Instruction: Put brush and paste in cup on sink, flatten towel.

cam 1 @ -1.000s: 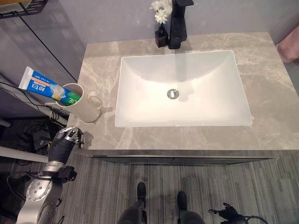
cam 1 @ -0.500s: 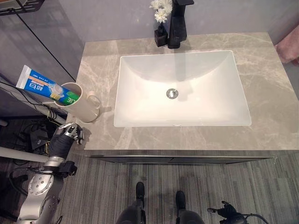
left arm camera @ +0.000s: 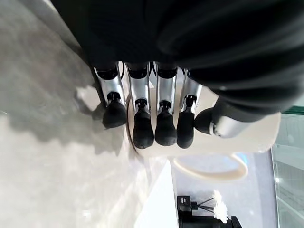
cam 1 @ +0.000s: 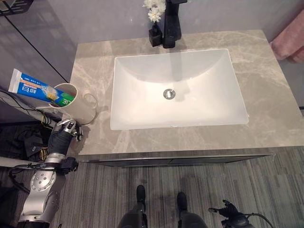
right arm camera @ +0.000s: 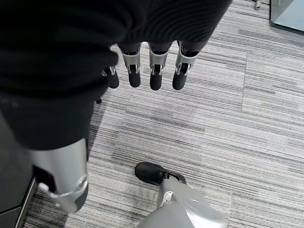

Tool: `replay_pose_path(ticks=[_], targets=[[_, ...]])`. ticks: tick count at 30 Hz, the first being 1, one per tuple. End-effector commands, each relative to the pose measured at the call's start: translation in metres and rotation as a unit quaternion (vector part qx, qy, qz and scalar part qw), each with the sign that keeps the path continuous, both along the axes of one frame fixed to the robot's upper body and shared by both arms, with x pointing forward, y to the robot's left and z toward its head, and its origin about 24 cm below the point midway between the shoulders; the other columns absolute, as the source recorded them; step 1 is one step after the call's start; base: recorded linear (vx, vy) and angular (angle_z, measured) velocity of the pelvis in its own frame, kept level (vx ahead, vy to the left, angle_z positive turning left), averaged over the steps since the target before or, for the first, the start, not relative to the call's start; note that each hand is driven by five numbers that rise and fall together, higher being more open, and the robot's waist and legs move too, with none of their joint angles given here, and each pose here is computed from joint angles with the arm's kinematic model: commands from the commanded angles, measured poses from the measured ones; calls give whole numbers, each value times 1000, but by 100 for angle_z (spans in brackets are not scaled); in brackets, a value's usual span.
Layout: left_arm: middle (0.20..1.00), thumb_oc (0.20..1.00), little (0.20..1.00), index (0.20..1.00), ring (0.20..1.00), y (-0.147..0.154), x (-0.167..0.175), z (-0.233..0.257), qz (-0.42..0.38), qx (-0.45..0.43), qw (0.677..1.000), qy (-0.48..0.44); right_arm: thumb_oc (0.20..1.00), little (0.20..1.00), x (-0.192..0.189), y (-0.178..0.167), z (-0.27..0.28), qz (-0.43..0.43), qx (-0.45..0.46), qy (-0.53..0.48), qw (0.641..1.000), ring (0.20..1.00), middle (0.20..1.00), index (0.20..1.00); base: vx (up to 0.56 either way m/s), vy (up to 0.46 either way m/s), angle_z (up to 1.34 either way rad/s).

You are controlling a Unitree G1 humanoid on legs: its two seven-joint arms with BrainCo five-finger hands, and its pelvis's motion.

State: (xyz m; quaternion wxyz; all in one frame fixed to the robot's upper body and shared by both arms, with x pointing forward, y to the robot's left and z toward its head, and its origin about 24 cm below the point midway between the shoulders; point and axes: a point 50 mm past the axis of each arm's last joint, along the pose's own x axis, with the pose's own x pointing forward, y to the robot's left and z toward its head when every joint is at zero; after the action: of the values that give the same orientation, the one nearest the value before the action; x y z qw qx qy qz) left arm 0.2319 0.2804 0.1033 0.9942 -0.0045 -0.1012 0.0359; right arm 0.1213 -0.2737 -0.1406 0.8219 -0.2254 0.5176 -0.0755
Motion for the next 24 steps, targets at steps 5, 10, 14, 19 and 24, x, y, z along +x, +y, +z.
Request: replay_pose_path(ticks=[5, 10, 14, 19, 24], targets=[[200, 200, 200, 200, 200, -9, -1, 20, -24, 9, 998, -52, 1000, 1000, 1, 1, -1, 13, -11, 7, 1000, 1000, 1000, 1000, 3, 0, -1], [200, 200, 200, 200, 200, -12, -4, 23, -35, 8, 998, -58, 1000, 1000, 0, 2, -1, 16, -10, 11, 1000, 1000, 1000, 1000, 0, 0, 0], [200, 200, 200, 200, 200, -9, -6, 25, -31, 10, 998, -60, 1000, 1000, 2, 3, -1, 18, -9, 6, 1000, 1000, 1000, 1000, 0, 0, 0], [200, 200, 200, 200, 200, -3, -10, 26, -15, 14, 998, -64, 1000, 1000, 1, 2, -1, 15, -8, 5, 1000, 1000, 1000, 1000, 0, 0, 0], [200, 200, 200, 200, 200, 2, -9, 30, 7, 18, 997, -75, 1000, 1000, -5, 1, -2, 12, -11, 14, 1000, 1000, 1000, 1000, 0, 0, 0]])
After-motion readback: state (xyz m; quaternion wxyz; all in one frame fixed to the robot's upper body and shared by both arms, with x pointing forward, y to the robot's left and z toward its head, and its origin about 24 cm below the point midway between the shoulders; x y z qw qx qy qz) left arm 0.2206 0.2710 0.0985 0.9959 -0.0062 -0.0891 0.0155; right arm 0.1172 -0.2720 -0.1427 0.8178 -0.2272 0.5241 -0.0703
